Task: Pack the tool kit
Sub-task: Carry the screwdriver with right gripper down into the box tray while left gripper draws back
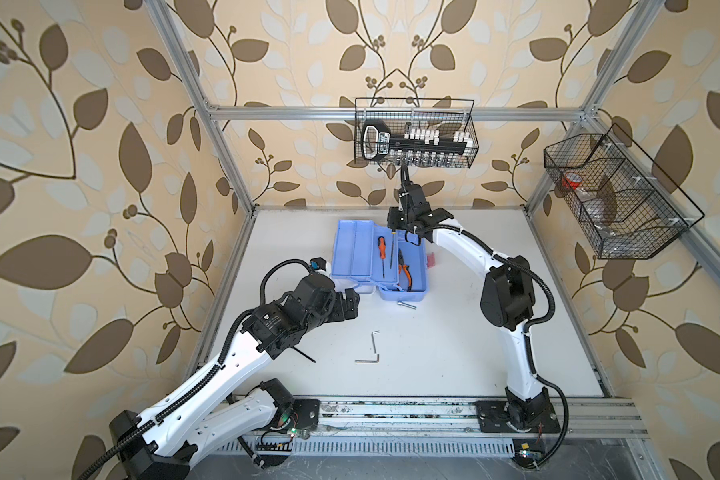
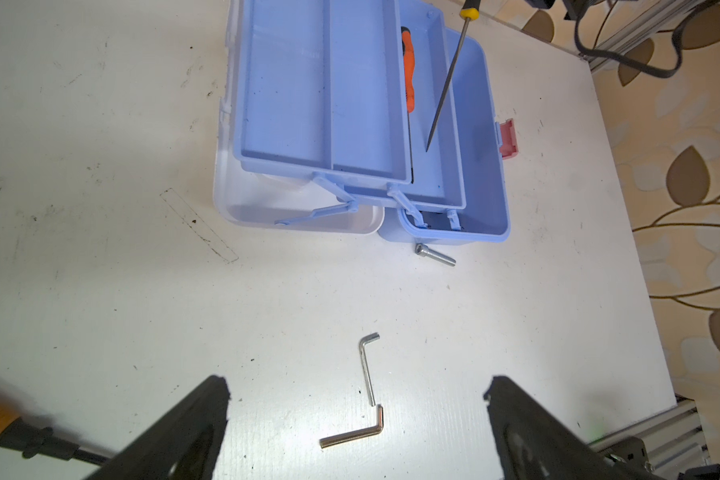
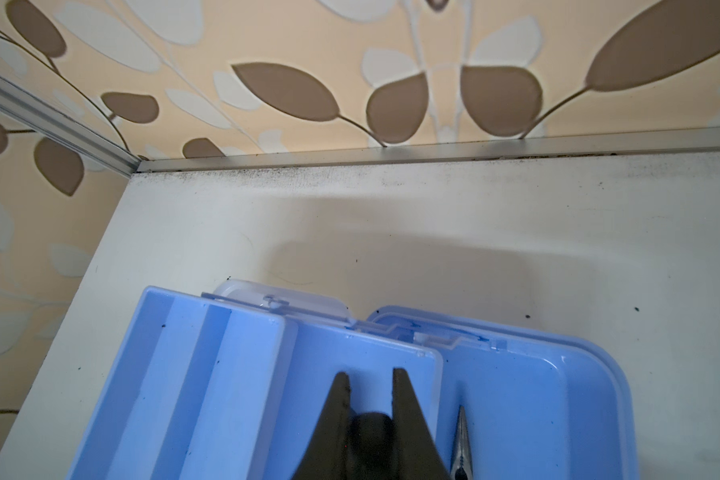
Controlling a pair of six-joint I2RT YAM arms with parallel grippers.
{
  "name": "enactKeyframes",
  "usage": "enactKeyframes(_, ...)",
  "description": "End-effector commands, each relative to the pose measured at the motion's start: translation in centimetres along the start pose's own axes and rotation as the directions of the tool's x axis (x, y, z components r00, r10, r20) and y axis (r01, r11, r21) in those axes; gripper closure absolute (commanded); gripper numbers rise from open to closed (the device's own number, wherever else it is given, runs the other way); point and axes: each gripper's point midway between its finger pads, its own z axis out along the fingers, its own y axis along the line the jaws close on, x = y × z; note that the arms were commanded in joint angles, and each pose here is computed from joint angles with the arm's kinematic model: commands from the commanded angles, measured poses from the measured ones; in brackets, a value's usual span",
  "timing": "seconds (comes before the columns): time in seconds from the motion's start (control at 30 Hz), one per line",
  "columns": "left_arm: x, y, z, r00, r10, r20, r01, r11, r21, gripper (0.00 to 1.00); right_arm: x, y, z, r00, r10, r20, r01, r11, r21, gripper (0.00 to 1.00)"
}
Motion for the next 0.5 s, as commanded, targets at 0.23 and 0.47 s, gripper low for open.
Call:
enactKeyframes(0.23, -0.1, -0.1, 0.1, 1.000, -0.028, 0.002, 0.028, 0.999, 0.017, 0.01, -3.7, -0.4, -4.0, 0.999, 0.046, 0.020, -0.045, 0.997, -0.064, 1.00)
enactKeyframes(0.47, 0.1, 0.0, 0.6, 0.999, -0.031, -0.009, 0.032, 0.999, 0.011, 0.01, -1.0, 1.2, -2.2, 0.992, 0.091, -0.092, -0.105, 0.982, -0.158, 1.00)
